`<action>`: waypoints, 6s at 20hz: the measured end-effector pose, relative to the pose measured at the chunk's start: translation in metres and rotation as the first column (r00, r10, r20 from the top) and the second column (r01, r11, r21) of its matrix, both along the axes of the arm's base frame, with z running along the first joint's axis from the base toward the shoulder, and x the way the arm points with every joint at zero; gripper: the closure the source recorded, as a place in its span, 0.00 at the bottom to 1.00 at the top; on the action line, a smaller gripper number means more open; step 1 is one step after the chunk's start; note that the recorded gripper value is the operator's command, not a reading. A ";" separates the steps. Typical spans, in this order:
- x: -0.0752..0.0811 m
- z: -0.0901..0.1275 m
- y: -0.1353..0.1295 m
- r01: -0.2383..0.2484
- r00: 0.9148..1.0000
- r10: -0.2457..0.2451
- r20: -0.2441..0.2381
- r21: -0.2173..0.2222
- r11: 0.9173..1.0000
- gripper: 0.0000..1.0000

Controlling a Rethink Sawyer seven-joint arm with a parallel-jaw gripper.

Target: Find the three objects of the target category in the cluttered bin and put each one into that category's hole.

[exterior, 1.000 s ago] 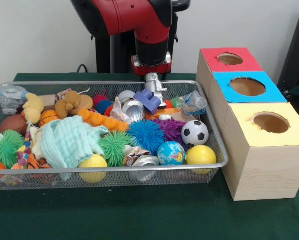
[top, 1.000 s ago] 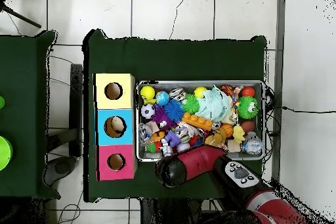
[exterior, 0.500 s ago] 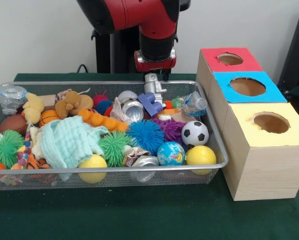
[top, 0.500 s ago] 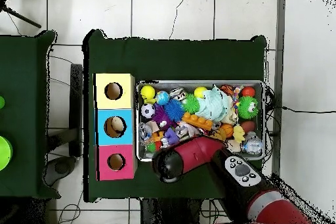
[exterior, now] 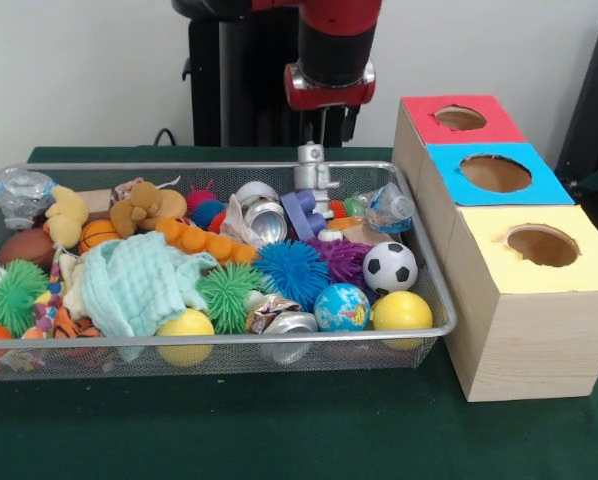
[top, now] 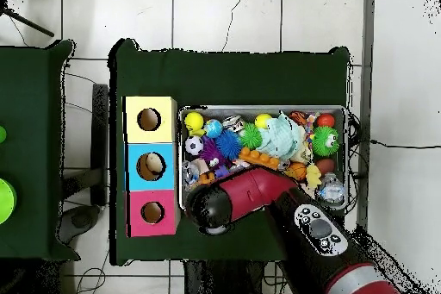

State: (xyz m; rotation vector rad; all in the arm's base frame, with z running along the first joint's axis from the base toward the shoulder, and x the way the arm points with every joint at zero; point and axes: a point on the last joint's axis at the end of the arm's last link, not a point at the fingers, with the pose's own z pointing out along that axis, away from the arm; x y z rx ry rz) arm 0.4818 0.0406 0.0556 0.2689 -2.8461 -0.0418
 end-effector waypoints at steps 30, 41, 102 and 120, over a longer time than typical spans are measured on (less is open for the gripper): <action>0.094 -0.034 -0.066 -0.106 0.986 0.090 0.144 0.112 0.988 0.00; 0.089 0.006 -0.138 -0.073 0.989 0.065 0.132 0.056 0.996 0.00; 0.061 0.016 -0.192 -0.267 0.913 0.309 0.268 -0.183 0.946 0.00; 0.009 -0.059 -0.205 -0.347 0.873 0.382 0.304 -0.164 0.923 0.00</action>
